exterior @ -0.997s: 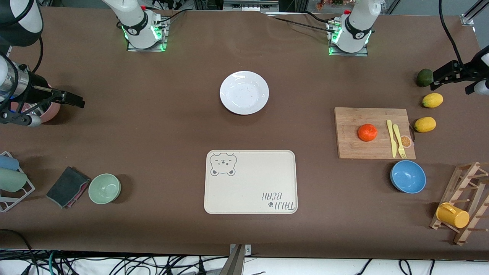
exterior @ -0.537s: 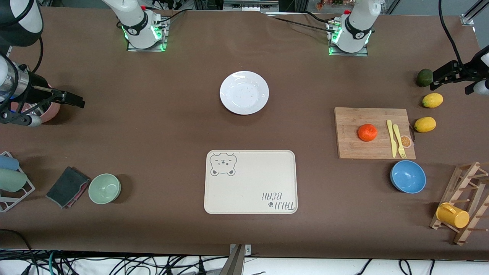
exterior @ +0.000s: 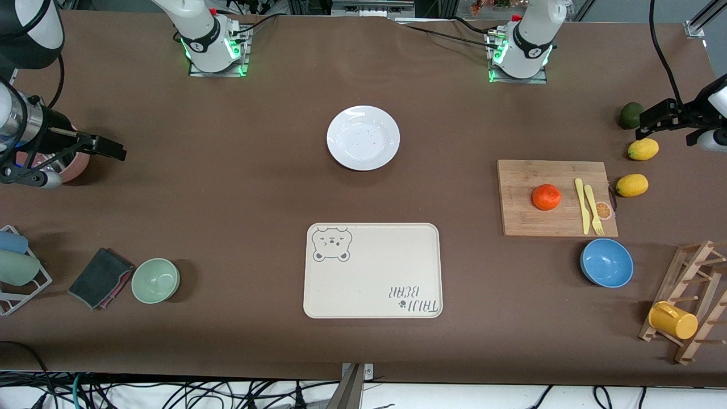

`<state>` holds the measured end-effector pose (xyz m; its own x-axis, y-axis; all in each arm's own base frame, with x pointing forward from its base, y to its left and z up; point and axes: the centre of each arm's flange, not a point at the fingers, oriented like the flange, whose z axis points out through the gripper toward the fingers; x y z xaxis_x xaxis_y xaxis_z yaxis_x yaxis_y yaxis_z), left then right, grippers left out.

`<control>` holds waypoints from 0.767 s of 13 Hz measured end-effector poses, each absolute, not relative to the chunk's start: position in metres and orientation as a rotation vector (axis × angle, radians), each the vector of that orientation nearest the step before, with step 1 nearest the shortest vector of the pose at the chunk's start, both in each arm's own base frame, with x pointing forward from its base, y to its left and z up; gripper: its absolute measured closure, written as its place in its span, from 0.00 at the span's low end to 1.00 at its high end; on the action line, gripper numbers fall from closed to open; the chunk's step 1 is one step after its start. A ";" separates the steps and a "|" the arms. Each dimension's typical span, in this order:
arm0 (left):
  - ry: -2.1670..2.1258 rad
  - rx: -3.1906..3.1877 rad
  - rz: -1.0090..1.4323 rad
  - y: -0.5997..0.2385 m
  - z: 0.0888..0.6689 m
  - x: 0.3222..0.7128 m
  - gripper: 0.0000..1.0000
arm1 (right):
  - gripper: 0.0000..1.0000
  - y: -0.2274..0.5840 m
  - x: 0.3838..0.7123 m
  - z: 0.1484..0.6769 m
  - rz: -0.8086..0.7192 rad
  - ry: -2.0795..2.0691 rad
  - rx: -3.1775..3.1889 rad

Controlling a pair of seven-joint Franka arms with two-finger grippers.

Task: Place orange and plate with both arms
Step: 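Reach the left gripper down over the orange on the cutting board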

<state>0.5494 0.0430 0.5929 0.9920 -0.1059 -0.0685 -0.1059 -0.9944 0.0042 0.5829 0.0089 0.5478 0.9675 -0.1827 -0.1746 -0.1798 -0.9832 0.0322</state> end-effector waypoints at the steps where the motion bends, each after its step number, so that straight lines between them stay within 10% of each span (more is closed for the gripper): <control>1: -0.169 3.135 -0.101 0.043 0.584 0.556 0.00 | 0.00 0.009 0.583 0.548 -0.278 -0.286 3.100; 10: -0.164 3.115 -0.250 0.051 0.382 0.622 0.00 | 0.00 0.009 0.583 0.547 -0.280 -0.286 3.100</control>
<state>0.6215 0.0507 0.3817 0.9817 -0.1051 -0.1586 -0.1031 -0.9944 0.0209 0.5831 0.0088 0.5472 0.9672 -0.1830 -0.1761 -0.1800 -0.9831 0.0325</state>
